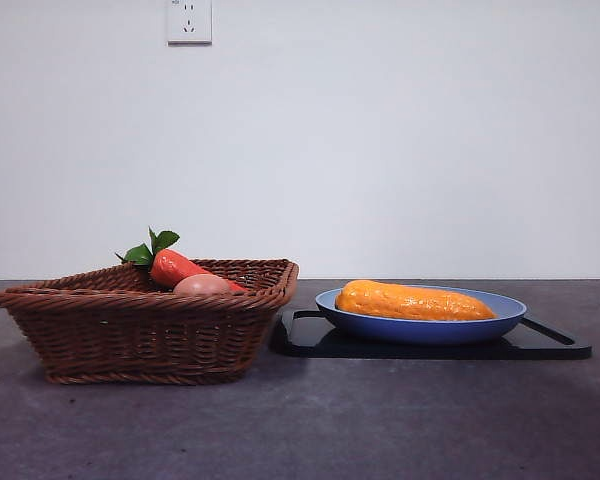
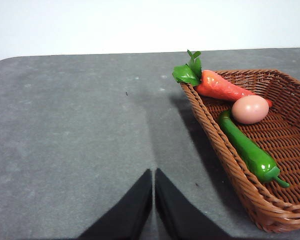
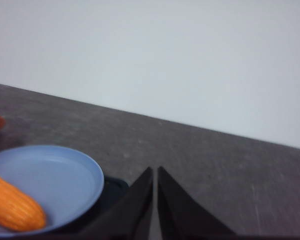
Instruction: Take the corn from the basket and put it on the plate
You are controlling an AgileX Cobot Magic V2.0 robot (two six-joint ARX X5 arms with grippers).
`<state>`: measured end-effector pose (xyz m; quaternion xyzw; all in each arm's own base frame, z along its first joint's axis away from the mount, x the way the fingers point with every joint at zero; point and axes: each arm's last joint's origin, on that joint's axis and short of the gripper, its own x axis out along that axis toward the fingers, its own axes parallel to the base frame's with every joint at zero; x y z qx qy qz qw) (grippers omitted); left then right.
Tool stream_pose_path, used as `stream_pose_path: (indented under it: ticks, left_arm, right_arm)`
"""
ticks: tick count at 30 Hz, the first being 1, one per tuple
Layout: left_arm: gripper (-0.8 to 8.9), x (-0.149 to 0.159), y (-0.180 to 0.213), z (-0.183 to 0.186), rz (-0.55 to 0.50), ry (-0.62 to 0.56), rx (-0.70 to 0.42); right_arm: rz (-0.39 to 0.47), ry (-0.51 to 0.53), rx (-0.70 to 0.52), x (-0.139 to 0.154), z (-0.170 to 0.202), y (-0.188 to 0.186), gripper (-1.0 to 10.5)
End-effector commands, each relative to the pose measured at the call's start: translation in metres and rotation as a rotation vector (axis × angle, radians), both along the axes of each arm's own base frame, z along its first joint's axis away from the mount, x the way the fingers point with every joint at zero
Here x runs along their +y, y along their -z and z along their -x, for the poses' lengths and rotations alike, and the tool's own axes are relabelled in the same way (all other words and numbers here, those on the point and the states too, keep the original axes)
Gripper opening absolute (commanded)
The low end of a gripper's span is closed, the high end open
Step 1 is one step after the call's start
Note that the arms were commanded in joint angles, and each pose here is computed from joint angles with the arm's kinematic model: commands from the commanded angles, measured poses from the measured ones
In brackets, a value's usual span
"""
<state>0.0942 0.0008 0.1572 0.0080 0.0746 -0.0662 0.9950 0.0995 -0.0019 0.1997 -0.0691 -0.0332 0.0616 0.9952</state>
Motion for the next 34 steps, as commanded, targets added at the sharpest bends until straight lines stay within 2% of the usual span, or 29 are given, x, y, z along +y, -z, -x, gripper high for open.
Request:
stream_pose_path:
  ticks: [1, 7, 19, 34]
  left_arm:
    - [0.08, 0.0, 0.008, 0.0, 0.008, -0.003, 0.057]
    - [0.08, 0.0, 0.008, 0.0, 0.008, -0.003, 0.057]
    - [0.08, 0.0, 0.008, 0.0, 0.008, -0.003, 0.056]
    - [0.08, 0.0, 0.008, 0.0, 0.008, -0.003, 0.056]
  right_arm:
    - [-0.024, 0.024, -0.003, 0.0, 0.0, 0.009, 0.0]
    - [-0.051, 0.037, 0.011, 0.0, 0.001, 0.027, 0.0]
    - [-0.062, 0.023, 0.229, 0.002, 0.004, 0.049, 0.0]
    - [-0.061, 0.02, 0.216, 0.002, 0.003, 0.048, 0.0]
